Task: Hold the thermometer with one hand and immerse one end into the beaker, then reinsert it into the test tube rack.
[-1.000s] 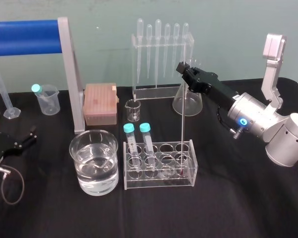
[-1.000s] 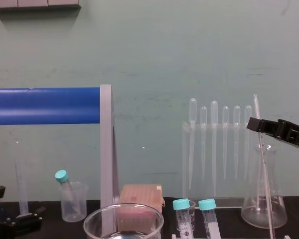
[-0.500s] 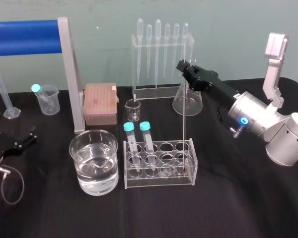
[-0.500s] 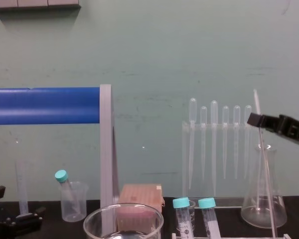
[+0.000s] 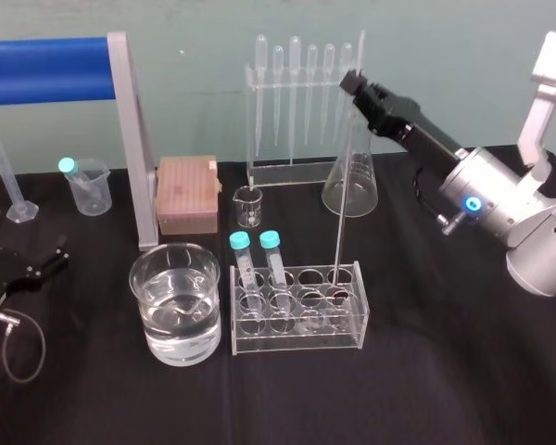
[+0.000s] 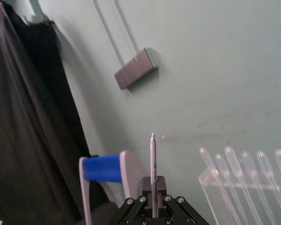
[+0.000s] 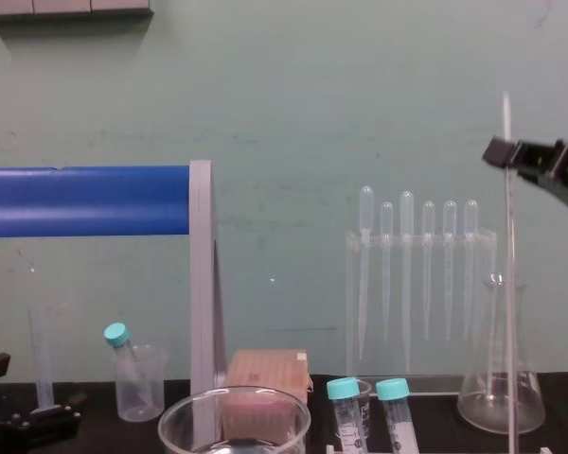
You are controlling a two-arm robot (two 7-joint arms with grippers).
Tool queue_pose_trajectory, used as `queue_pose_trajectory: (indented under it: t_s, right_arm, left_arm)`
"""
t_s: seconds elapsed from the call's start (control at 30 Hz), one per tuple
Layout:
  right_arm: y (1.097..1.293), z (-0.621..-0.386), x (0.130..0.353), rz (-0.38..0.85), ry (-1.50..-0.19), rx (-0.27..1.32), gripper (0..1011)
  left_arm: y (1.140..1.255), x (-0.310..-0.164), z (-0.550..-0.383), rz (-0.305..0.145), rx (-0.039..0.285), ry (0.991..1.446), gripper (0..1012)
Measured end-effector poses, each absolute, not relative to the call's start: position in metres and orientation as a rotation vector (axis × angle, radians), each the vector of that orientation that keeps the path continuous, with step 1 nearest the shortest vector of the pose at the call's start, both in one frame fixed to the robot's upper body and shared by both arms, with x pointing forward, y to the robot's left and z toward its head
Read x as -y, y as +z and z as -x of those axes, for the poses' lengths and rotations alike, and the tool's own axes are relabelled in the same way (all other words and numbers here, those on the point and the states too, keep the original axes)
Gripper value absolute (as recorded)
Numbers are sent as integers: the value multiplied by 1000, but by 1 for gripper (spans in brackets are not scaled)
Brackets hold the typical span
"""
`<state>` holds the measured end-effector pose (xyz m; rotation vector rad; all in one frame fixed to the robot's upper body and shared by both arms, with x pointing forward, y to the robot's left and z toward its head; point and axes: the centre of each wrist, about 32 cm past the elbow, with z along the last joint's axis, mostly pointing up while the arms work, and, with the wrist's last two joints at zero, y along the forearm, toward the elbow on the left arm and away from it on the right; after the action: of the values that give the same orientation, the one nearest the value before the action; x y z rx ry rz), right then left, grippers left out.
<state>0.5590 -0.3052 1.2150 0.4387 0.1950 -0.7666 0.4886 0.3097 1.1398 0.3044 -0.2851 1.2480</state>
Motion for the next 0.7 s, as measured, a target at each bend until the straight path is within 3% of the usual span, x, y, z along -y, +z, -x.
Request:
queue_pose_trajectory:
  t_s: [0.3,0.7]
  right_arm:
    - [1241,-565,306,-500,-706,-65,57]
    - [1264,-593,283,-510,-594,97,57]
  left_arm:
    - [1140,-310,-489,-304,285,1248,1008]
    - [1140,-310,-489,-304,285,1248,1008]
